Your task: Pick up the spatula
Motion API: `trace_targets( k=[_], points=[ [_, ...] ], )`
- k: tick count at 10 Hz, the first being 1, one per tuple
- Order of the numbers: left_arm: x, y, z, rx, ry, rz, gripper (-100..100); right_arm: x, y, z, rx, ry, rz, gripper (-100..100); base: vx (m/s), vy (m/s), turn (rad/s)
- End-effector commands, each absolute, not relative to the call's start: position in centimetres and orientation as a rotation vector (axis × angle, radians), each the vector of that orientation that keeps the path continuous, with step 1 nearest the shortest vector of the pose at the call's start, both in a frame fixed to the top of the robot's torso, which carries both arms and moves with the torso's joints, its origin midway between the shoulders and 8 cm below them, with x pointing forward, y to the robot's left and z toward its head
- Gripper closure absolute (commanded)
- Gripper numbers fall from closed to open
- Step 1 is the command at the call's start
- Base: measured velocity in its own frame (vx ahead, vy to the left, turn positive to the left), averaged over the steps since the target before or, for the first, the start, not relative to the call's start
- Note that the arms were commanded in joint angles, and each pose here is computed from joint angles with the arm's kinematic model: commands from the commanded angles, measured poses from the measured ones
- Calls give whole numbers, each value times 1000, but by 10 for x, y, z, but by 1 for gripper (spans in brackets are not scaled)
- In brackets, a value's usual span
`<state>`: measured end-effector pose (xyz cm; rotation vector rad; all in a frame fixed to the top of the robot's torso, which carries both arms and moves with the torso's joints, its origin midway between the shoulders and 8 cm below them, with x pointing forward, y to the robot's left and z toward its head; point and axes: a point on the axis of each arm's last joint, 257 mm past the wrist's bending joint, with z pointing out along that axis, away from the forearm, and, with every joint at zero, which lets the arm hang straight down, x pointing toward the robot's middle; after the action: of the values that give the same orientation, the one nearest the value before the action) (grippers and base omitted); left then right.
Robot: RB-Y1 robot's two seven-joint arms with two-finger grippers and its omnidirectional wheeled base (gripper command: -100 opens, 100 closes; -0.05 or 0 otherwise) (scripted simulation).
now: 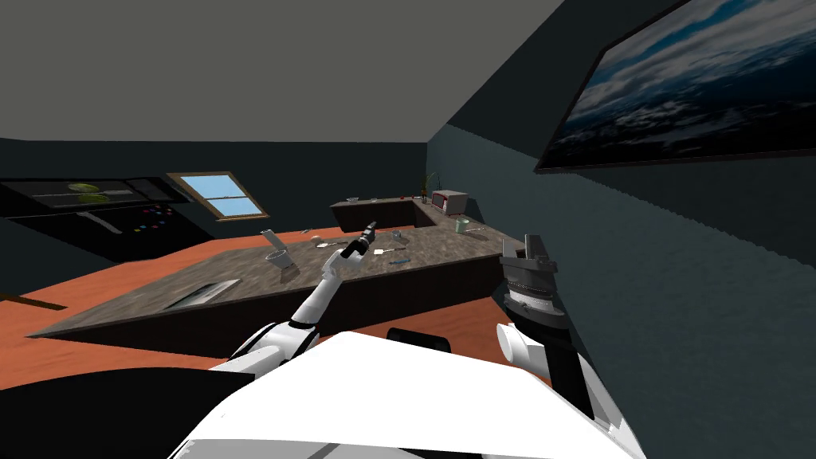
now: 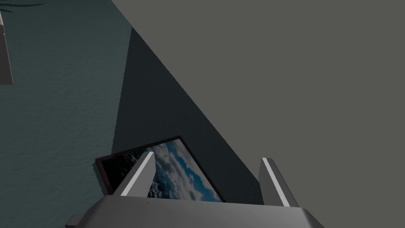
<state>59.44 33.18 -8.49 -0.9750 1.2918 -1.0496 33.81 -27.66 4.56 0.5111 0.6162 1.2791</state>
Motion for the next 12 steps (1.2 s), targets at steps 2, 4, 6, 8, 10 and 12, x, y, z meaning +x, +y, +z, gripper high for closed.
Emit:
trace_targets(
  k=[2, 4, 6, 8, 10, 12],
  points=[
    [613, 357, -94, -1066, 1307, -996, -100, 338, -277, 46, 511, 616, 1279, 0, -19, 8, -169],
    [613, 365, -111, -1112, 1332, -959, -100, 338, -277, 46, 511, 616, 1279, 0, -10, 9, -43],
    [621, 386, -119, -1188, 1339, -915, -100, 338, -277, 46, 511, 616, 1279, 0, -9, 9, -174],
    [628, 407, -123, -1256, 1332, -882, -100, 338, -277, 46, 511, 616, 1279, 0, -6, 7, -95],
    [626, 410, -132, -1287, 1349, -856, -100, 338, -277, 46, 511, 616, 1279, 0, -6, 13, -60],
    [628, 432, -142, -1381, 1348, -806, -100, 338, -277, 46, 511, 616, 1279, 0, -3, 16, -167]
  ],
)
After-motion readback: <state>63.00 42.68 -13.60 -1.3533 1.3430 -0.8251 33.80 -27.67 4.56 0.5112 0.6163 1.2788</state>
